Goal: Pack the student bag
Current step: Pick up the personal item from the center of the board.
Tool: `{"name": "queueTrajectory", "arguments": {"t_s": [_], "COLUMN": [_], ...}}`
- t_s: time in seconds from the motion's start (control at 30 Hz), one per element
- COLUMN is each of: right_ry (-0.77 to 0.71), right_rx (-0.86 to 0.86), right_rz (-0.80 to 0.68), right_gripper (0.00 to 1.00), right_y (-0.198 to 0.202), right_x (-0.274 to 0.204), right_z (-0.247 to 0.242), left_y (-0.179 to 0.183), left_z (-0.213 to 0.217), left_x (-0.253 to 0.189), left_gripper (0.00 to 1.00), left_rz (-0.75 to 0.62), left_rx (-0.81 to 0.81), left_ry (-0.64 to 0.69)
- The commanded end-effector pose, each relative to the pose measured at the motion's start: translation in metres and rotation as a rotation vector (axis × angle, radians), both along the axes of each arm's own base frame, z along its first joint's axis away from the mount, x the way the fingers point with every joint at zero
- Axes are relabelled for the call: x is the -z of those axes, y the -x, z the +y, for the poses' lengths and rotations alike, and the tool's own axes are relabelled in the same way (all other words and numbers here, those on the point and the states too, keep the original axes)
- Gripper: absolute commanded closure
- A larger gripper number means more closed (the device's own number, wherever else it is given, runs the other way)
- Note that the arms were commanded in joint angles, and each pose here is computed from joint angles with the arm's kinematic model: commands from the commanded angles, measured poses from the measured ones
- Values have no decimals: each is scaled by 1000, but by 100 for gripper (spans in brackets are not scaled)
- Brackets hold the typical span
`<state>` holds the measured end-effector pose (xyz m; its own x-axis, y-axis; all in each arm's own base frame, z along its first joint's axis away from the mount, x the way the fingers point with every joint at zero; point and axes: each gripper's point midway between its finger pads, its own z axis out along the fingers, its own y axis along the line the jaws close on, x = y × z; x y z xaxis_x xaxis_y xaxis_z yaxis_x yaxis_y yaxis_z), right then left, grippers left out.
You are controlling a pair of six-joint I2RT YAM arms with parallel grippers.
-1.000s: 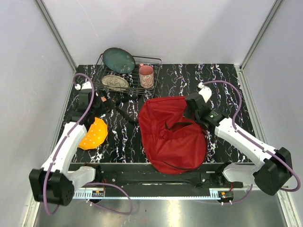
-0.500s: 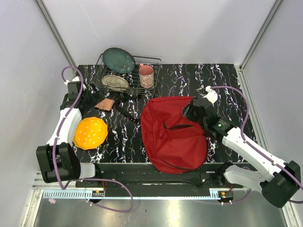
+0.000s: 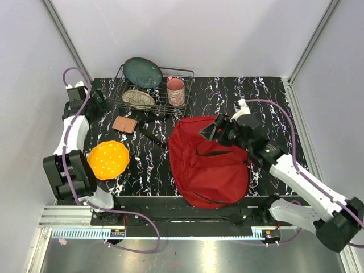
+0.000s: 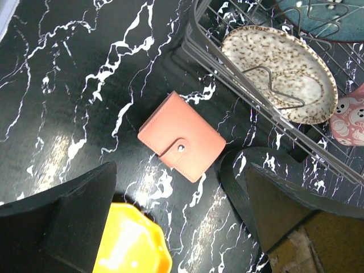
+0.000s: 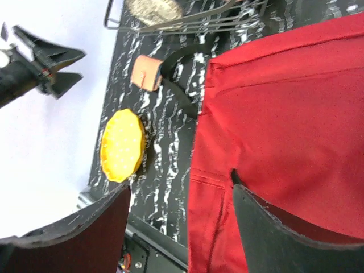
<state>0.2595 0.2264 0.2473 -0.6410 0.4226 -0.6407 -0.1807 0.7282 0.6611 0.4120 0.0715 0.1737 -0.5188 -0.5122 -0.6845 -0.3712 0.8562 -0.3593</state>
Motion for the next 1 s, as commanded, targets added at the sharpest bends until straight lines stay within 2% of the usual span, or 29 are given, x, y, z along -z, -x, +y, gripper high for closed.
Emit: {"name": "queueTrajectory", "arguments": {"t_s": [0.0,0.07,0.13,0.2,0.33,0.47,0.83,0.97], "right_ry": [-155,-178,-172,-167,-170,-203,-166,-159], "right_rx": [-191,-231,-259,-289,-353,-384,-352,-345], "right_rz": [20,31,46,54,85,113,163,175], "right_gripper": [22,22,21,20,21,21,20,20], "right_y": [-3,-4,-5,-5,-9,-5,6,8], "right_x": [-17,-19,-14,-7,-1,6,33,38], "right_z": [53,66,79,94,126,149,139,135], "left_y": [-28,-40,-48,-53,-67,-78,-93,-91], "left_z": [5,3,2,7,-2,-2,2,-6], "left_x": [0,-3,12,24,37,67,105,118], "left_gripper": [1,1,1,1,1,1,1,4], "left_rz": [-43,-61,-33,-4,-67,-49,22,48], "left_rx": [69,133,176,162,219,241,274,283], "left_ry": [-2,-13,1,9,71,116,186,252]}}
